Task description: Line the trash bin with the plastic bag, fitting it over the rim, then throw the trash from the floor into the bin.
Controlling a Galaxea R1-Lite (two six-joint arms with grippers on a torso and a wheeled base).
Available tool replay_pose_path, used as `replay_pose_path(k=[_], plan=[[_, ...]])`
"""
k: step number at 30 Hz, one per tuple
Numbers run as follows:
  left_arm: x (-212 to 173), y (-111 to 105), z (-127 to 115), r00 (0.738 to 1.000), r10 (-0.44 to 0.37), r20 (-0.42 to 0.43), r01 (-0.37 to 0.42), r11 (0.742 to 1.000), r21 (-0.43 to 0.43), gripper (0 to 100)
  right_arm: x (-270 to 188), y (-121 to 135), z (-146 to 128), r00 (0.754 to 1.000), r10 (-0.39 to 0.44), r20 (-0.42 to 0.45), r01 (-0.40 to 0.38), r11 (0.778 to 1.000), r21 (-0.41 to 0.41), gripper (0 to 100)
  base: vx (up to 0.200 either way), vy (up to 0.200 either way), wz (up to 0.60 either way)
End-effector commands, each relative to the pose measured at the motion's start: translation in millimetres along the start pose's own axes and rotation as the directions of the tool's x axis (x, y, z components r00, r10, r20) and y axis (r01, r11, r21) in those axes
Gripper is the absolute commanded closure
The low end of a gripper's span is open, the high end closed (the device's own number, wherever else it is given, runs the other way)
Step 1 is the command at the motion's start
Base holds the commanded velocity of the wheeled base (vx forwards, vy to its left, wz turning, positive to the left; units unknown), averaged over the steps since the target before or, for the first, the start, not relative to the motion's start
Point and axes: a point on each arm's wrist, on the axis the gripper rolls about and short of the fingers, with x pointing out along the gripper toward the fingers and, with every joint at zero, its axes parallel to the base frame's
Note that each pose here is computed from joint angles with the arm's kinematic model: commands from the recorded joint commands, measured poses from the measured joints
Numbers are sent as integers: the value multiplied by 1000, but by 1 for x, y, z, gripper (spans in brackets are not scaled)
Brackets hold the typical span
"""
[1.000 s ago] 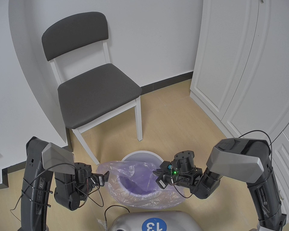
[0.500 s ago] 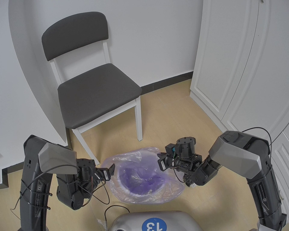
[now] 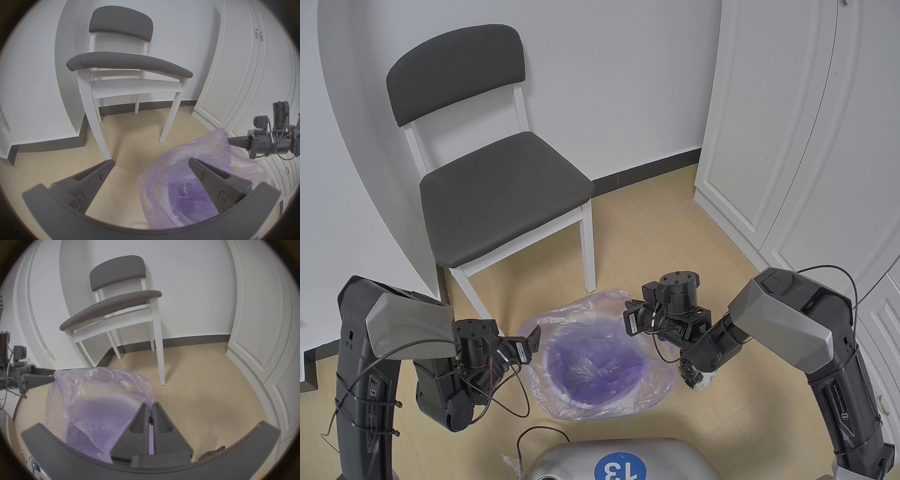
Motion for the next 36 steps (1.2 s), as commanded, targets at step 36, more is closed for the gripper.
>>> replay_pose_path(k=[36], plan=[[-3,0,16,997,29,66,-31,999,20,0,49,-9,-1,993,-77,88,56,974,218,100,0,0,0]])
